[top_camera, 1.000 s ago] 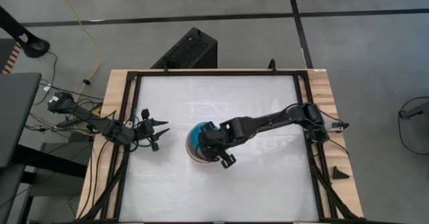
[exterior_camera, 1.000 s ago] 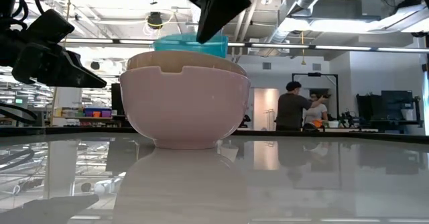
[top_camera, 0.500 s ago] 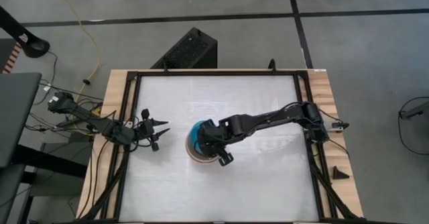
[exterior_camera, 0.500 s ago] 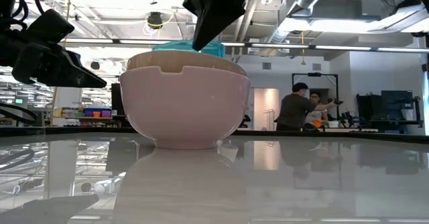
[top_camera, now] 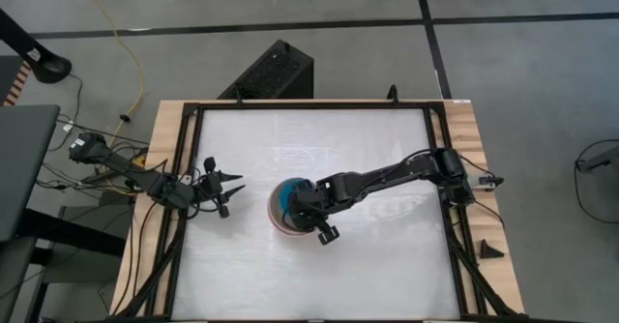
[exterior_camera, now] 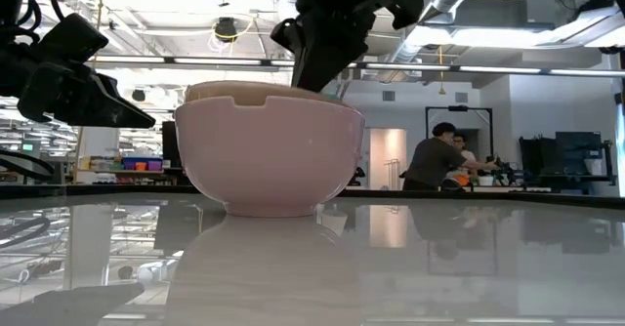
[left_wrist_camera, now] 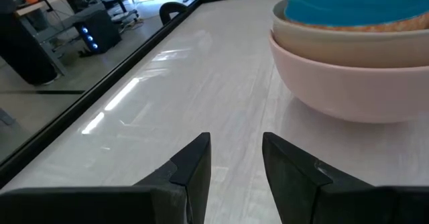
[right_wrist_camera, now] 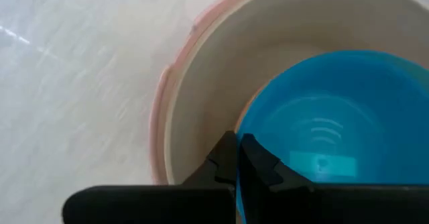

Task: Nest bowls inside each other
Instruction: Stack the blue bowl on the blue patterned bowl, then return to Home Position

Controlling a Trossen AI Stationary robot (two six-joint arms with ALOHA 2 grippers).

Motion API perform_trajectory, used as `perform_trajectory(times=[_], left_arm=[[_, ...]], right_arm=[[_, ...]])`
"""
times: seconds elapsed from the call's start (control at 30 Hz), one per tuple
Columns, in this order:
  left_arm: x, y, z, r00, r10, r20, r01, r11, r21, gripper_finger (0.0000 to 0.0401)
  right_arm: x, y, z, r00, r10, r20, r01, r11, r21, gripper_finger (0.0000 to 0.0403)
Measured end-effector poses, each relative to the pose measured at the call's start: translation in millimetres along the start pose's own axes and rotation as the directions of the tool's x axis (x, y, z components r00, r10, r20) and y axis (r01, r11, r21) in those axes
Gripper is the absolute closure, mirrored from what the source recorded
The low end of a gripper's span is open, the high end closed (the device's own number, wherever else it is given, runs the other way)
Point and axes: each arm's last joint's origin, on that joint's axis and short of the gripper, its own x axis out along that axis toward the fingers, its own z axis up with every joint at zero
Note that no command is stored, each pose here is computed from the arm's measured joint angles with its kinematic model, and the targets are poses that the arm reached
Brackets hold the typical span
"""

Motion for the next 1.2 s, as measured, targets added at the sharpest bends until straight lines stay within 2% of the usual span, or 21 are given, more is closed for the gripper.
perform_trajectory(times=[0.43, 0.7, 0.87, 1.2], left_arm=[[0.0, 0.0, 0.0, 1.0, 0.0, 0.0, 0.0, 1.0, 0.0, 0.0276], [0.0, 0.0, 0.0, 1.0, -0.001, 0.0, 0.001, 1.0, 0.0, 0.0276], [0.0, -0.1, 0.0, 1.0, -0.001, 0.0, 0.001, 1.0, 0.0, 0.0276], [0.0, 0.0, 0.0, 1.0, -0.001, 0.0, 0.001, 1.0, 0.0, 0.0276]], right_arm=[[1.2, -1.2, 2.1, 0.999, -0.029, 0.019, 0.029, 1.0, 0.007, 0.0361], [1.6, -3.0, 1.8, 0.999, -0.033, 0.021, 0.03, 0.993, 0.118, 0.0344], [1.8, -3.5, 1.3, 0.999, -0.037, 0.016, 0.035, 0.991, 0.128, 0.031], [-6.3, -4.7, 1.3, 0.999, -0.026, -0.028, 0.029, 0.991, 0.127, 0.0198]])
